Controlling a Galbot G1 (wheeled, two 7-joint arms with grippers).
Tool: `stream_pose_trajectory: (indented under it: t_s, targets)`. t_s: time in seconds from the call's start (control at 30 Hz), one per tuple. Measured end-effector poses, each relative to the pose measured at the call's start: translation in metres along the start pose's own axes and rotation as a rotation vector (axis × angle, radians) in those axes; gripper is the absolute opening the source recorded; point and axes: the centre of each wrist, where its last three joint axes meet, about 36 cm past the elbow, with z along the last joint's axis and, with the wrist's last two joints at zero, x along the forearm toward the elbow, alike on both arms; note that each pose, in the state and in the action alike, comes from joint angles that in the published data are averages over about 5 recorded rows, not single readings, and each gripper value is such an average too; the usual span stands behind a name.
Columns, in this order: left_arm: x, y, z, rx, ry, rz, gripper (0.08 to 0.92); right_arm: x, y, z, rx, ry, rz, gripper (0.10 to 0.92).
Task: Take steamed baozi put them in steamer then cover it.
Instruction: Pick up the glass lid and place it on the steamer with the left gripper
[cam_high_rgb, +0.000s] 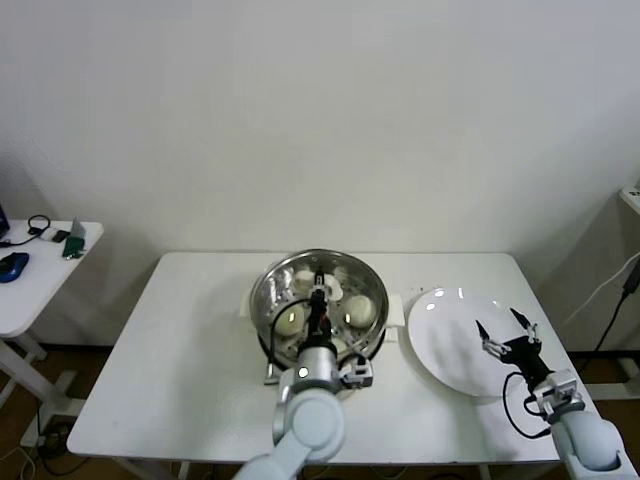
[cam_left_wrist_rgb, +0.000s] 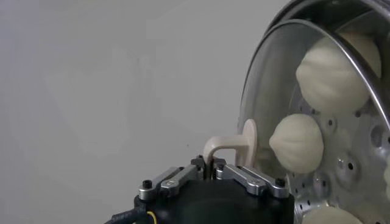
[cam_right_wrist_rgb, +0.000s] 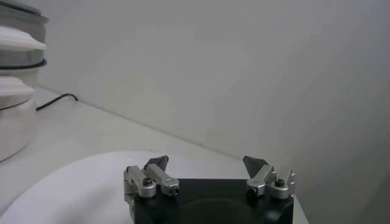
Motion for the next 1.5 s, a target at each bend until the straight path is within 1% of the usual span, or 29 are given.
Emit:
stream_pose_trajectory:
  t_s: [0.4, 1.43, 1.5]
  targets:
    - [0.001, -0.002, -0.007, 0.002, -0.011, -0.012, 0.154, 0.001, -0.002, 0.003, 0.002, 0.003, 0.001, 0.823]
    - [0.001, -0.014, -0.004, -0.010, -0.001, 0.000, 0.154, 0.002, -0.004, 0.007, 0.005, 0.007, -0.001, 0.823]
    - [0.000, -0.013, -0.004, -0.007, -0.001, 0.001, 0.172, 0.002, -0.005, 0.007, 0.005, 0.007, -0.001, 0.823]
